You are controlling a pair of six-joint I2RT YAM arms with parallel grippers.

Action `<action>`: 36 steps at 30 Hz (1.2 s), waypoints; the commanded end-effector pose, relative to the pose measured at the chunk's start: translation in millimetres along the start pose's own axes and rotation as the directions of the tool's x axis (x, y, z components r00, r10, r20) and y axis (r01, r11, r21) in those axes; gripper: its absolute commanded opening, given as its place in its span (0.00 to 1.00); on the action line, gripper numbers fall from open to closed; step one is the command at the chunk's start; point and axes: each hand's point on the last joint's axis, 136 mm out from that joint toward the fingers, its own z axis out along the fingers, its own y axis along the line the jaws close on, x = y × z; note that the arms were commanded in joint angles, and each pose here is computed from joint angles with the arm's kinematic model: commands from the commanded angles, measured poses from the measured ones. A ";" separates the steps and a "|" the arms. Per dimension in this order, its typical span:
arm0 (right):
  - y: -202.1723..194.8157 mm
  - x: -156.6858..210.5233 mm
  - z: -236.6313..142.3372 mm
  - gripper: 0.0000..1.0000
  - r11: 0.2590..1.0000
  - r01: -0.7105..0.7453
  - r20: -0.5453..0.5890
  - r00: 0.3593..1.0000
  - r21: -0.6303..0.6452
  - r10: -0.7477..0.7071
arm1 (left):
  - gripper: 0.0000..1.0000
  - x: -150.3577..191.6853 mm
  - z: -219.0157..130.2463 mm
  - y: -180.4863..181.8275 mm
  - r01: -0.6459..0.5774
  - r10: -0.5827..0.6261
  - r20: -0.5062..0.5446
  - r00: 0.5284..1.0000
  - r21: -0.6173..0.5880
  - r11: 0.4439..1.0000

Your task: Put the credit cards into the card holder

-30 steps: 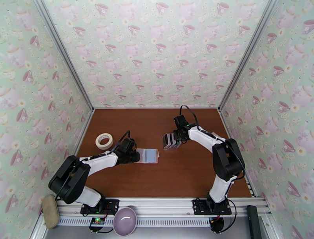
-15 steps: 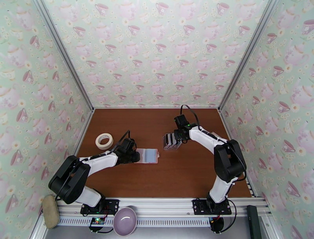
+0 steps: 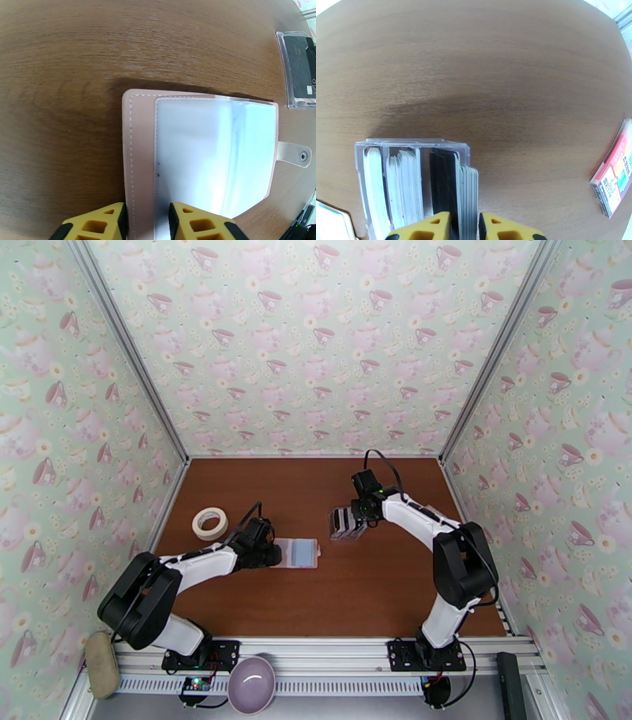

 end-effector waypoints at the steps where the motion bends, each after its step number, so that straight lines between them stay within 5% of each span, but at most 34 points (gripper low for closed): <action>1: -3.8 -8.3 -15.3 0.29 1.000 -0.009 0.033 0.999 -0.004 0.009 | 0.35 -1.6 -2.8 -3.7 0.002 -0.002 -0.005 1.000 0.010 1.000; 18: 1.7 31.3 1.1 0.33 1.000 0.025 -0.057 0.998 -0.012 -0.026 | 0.35 -1.2 -3.4 -3.1 0.006 -0.006 -0.002 1.000 0.011 1.000; 36: -9.8 15.8 -15.5 0.32 0.999 0.030 -0.006 1.000 0.044 -0.029 | 0.35 -1.4 -4.5 -3.3 0.004 -0.004 0.000 1.000 0.010 1.000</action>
